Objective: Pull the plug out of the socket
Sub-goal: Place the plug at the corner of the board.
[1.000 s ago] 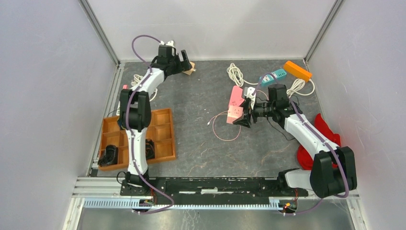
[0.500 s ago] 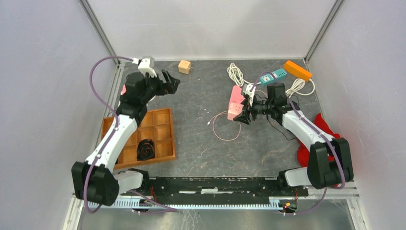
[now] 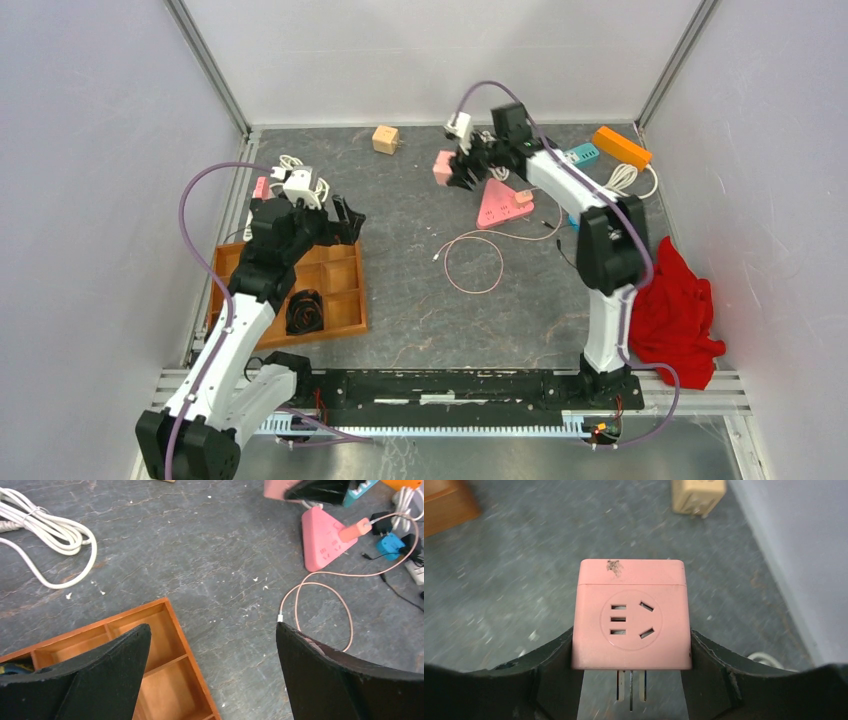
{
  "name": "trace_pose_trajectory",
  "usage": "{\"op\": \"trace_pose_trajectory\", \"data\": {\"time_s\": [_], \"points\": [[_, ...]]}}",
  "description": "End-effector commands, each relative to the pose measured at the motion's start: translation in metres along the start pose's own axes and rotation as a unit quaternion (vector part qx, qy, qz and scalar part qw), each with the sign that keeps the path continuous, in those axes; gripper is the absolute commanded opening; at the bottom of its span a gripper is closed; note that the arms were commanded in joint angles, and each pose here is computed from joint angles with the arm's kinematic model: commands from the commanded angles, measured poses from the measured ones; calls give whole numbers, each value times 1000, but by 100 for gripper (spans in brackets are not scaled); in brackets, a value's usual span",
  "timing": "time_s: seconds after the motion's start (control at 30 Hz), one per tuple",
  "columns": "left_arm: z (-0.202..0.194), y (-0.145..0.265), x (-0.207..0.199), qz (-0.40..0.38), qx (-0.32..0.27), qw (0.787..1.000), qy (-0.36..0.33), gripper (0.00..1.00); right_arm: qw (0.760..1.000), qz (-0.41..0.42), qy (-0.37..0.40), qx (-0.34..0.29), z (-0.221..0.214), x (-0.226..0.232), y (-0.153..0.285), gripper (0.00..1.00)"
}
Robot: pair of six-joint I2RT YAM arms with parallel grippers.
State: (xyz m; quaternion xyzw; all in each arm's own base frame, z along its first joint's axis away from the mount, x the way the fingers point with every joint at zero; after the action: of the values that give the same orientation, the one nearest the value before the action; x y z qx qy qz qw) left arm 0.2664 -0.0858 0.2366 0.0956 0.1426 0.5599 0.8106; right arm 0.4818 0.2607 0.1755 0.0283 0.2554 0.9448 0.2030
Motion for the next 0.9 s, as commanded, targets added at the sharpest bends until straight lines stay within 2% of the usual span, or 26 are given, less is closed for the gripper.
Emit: {"op": "trace_pose_trajectory", "data": {"time_s": [0.0, 0.17, 0.3, 0.43, 0.63, 0.87], "points": [[-4, 5, 7, 17, 4, 999, -38, 100, 996, -80, -15, -20, 16, -23, -36, 4], [-6, 3, 5, 9, 12, 999, -36, 100, 989, -140, -34, -23, 17, -38, -72, 9], [-9, 1, 7, 14, 19, 999, -38, 100, 983, -178, -21, -29, 12, -52, -85, 20], [-12, -1, 12, 27, 29, 998, -42, 100, 978, -205, 14, -46, 13, -69, -95, 25], [-17, -3, 21, 53, 41, 996, -51, 100, 968, -223, 65, -99, 30, -89, -113, 35], [-23, -6, 26, 63, 56, 995, -56, 100, 963, -227, 81, -117, 22, -97, -132, 50]]}}
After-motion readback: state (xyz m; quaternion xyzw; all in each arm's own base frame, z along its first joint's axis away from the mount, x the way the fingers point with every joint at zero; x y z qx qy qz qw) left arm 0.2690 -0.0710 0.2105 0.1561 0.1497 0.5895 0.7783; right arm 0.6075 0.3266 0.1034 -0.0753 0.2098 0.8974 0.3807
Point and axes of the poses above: each gripper's point midway between its finger pads, its own y axis back along the fingers, its own x axis along the line the jaws close on, z = x × y, the point moved 4 cm from there along y, back along the fingers, and after that the axes turned 7 degrees about -y, right-handed, at the moved point
